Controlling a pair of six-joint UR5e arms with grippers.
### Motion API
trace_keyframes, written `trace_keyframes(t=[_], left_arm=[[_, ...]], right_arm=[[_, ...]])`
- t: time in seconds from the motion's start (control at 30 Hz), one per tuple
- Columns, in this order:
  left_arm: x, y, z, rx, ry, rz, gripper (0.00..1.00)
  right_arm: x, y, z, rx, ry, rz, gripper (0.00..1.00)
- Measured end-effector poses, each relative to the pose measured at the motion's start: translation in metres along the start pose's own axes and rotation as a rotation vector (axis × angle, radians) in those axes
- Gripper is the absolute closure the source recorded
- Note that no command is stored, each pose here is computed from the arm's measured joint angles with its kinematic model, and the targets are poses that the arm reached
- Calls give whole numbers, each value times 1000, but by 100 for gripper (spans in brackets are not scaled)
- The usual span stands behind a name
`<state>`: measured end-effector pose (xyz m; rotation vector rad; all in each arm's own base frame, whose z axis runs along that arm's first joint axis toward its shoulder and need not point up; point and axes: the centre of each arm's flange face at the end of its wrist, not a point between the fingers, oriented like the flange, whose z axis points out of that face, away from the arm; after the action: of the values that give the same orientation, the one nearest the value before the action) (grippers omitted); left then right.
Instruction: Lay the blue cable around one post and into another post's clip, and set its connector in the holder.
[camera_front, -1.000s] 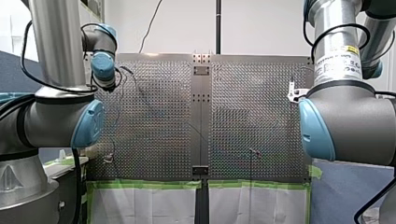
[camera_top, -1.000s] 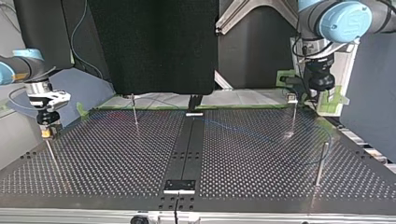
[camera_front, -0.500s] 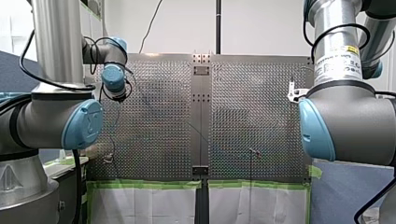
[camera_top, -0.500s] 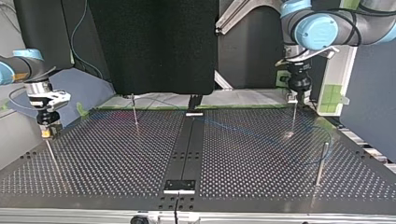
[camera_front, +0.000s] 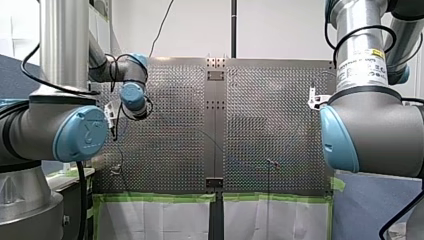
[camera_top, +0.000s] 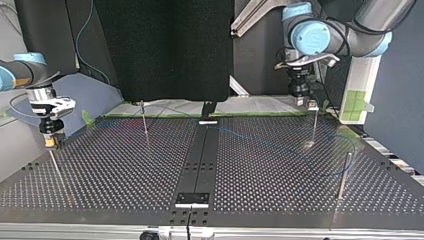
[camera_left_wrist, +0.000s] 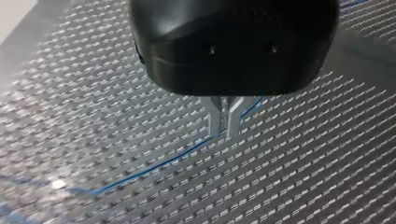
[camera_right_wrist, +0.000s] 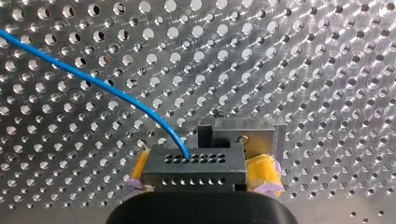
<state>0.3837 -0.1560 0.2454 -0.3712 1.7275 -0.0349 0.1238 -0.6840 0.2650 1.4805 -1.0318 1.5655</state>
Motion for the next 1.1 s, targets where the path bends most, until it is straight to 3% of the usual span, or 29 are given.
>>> trace_keyframes(t=[0.07,0.1,0.13,0.17,0.2,0.27,0.3,0.33,0.6,0.93,1.1], left_arm=[[14,-3,-3,21,21,3,50],[21,-5,-5,32,31,2,50],[27,-6,-7,44,41,0,42],[35,-8,-11,60,54,-3,33],[40,-10,-13,72,62,-7,33],[50,-13,-20,103,77,-19,13],[55,-15,-23,117,84,-24,13],[58,-16,-27,130,89,-30,2],[87,-23,-57,205,120,-66,2],[120,-40,-74,288,134,5,2],[125,-42,-76,298,135,17,2]], right_arm=[[0,0,0,0,0,0,9],[0,0,0,0,-1,0,9],[0,0,0,0,-1,0,2],[0,0,0,0,-1,0,2],[0,0,0,0,-1,0,2],[0,0,0,0,-1,0,2],[0,0,0,0,-1,0,2],[0,0,0,0,0,0,2],[0,0,0,0,0,0,2],[0,0,0,0,0,0,2],[0,0,0,0,0,0,2]])
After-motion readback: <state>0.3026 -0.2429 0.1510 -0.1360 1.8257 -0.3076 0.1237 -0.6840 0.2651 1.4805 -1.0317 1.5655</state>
